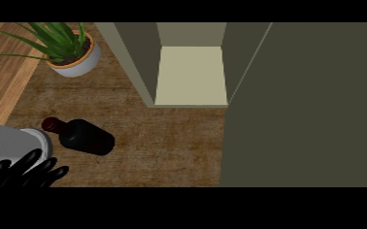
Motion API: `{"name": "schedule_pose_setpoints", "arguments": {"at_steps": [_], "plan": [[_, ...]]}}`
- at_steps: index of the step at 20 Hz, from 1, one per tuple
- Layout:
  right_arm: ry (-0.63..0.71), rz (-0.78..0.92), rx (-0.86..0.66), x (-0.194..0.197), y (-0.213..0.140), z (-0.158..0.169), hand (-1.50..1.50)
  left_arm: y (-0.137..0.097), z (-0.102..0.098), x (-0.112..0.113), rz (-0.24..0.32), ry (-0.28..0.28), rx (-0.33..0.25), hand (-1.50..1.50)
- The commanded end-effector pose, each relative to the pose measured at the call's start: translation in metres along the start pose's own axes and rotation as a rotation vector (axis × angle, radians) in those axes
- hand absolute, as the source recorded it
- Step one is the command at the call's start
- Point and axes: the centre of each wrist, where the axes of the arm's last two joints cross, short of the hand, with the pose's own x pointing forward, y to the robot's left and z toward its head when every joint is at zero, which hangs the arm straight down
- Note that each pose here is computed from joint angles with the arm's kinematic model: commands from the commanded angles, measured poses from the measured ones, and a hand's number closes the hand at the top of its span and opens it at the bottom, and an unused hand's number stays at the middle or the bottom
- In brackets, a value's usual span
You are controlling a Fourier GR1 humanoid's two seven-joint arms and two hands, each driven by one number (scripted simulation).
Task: Pick up the wine, place it into the cabinet and close the cabinet
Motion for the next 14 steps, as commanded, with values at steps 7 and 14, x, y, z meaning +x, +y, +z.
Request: {"name": "schedule_pose_setpoints", "arguments": {"at_steps": [7,14], "plan": [[-0.003,-0.011,0.02,0.041,0.01,0.005,-1.5,-0.011,0.014,0.037,0.025,0.0,0.036,-1.5],[0.002,-0.011,0.002,0.047,0.017,0.003,-1.5,-0.009,0.012,0.054,0.018,0.003,0.106,-1.5]]}}
